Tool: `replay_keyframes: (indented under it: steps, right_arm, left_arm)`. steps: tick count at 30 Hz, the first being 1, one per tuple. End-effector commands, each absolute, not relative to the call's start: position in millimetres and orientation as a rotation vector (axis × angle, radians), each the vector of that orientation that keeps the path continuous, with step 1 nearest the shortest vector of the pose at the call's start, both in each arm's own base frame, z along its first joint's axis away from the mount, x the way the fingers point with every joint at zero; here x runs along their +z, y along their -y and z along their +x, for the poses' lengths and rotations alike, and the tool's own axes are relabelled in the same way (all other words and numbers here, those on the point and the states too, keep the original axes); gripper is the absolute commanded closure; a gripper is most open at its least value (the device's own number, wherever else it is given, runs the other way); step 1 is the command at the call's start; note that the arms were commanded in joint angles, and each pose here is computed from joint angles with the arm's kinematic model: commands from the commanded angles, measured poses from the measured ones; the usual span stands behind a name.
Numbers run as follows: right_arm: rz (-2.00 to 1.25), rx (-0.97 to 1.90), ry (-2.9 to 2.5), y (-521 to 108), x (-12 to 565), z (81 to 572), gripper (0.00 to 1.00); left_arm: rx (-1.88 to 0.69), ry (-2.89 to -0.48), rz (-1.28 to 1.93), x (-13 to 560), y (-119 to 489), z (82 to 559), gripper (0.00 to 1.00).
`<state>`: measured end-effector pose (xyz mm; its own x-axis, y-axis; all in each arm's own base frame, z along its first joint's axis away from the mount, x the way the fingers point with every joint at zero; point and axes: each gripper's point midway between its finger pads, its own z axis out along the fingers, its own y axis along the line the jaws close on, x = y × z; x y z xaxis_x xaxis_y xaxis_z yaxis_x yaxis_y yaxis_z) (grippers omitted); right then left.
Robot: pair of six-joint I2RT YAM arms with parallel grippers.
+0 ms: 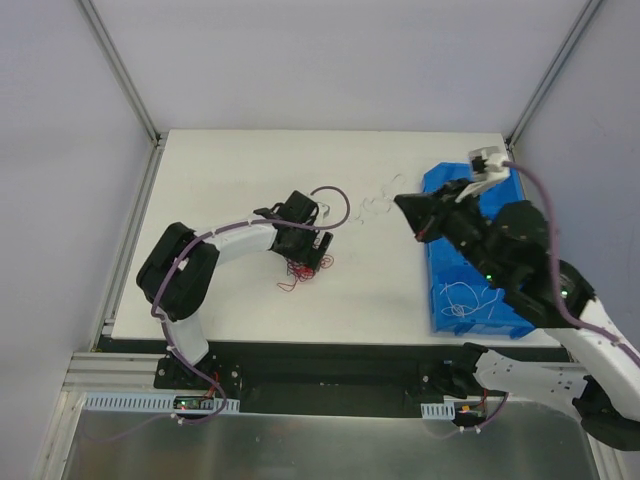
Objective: Untangle the cables
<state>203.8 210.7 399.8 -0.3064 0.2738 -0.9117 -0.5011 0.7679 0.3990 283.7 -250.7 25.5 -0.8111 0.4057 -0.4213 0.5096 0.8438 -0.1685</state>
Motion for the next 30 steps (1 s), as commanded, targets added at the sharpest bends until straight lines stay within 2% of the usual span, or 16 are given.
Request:
replay_keyframes:
  steps: [1,7,10,14,18,24,30]
  right_arm:
    - [-0.204,0.665,-1.61,-171,463,195,1.0]
    - [-0.207,0.646,-1.542,-155,494,188,1.0]
    - [-0.193,0.604,-1.579,-152,478,192,1.0]
    - [-0.193,0.604,-1.654,-157,444,194,1.0]
    - [-0.255,0.592,-1.759,-168,402,192,1.0]
    - [-0.362,0.614,-1.862,-185,360,185,1.0]
    - [-0.424,0.65,-1.906,-202,346,184,1.0]
  left_arm:
    - [-0.326,-2.655,0.599,29,229,306,0.16]
    - [-0.307,-2.613,0.585,43,224,314,0.16]
    - [-0.285,-2.522,0.624,80,220,320,0.16]
    - [-0.382,-2.36,0.657,141,224,312,0.13]
    - [-0.476,-2.105,0.705,203,226,298,0.07]
    - [-0.762,-1.734,0.791,275,253,255,0.04]
    - [-1.084,-1.57,0.985,301,288,199,0.03]
